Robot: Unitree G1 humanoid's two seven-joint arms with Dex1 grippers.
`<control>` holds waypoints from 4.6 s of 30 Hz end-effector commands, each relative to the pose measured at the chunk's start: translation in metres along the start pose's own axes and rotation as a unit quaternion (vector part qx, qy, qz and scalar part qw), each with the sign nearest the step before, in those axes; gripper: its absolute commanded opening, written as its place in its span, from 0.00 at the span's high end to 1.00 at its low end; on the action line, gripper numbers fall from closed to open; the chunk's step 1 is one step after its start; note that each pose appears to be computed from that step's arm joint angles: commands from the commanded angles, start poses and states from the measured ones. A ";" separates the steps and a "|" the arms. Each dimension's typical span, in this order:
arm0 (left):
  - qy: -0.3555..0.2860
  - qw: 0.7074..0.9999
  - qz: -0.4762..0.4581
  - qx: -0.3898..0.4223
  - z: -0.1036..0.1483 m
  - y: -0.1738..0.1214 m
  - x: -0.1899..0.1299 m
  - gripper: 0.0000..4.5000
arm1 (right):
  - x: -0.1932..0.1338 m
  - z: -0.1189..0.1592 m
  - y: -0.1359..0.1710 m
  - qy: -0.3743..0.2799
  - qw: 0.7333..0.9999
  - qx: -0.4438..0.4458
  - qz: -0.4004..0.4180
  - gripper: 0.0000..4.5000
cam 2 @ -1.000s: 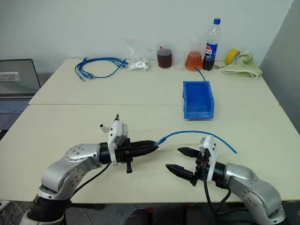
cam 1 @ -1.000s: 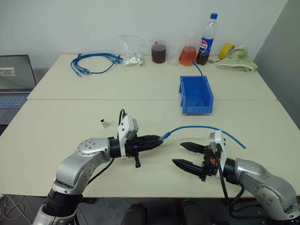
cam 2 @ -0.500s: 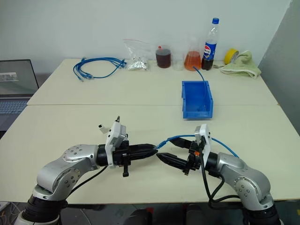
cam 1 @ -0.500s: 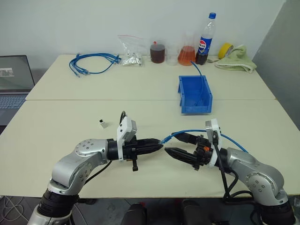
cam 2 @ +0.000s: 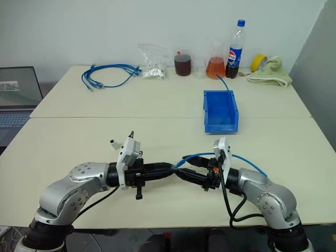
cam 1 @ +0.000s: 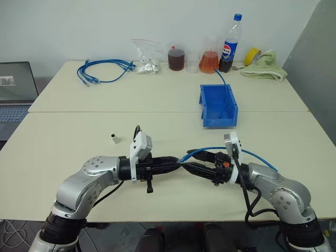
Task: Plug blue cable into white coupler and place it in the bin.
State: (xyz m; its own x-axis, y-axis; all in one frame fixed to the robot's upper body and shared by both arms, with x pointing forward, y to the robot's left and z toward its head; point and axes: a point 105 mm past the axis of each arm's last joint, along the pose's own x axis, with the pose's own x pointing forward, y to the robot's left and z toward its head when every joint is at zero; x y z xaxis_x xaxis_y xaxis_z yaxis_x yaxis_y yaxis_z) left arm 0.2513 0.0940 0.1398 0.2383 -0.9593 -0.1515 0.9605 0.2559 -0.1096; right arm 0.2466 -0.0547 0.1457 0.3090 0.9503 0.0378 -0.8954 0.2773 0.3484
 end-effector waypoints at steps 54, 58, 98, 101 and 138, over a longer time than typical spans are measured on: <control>0.012 0.992 0.098 0.082 0.012 0.002 -0.025 0.00 | -0.011 0.013 -0.013 0.016 0.997 -0.078 0.003 0.98; 0.001 0.982 0.172 0.076 0.002 0.001 -0.040 0.00 | -0.014 0.012 -0.016 0.016 0.997 -0.081 -0.005 0.98; 0.116 0.865 0.485 0.055 -0.037 0.100 -0.173 0.00 | -0.006 0.009 -0.016 0.016 0.996 -0.082 0.007 0.98; 0.113 0.870 0.477 0.050 -0.036 0.107 -0.172 0.00 | -0.005 0.010 -0.016 0.016 0.996 -0.083 0.006 0.98; 0.127 0.918 0.374 0.019 -0.041 0.163 -0.150 0.00 | -0.001 0.012 -0.012 0.015 0.996 -0.092 0.007 0.98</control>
State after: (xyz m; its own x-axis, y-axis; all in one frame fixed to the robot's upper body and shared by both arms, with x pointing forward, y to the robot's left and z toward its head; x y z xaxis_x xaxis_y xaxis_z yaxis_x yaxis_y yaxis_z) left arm 0.3636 0.2854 0.0965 0.7936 -0.4470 -0.4128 0.5359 0.8348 0.1261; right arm 0.2647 -0.0650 0.1392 0.3101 0.9504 -0.0224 -0.9264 0.3074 0.2177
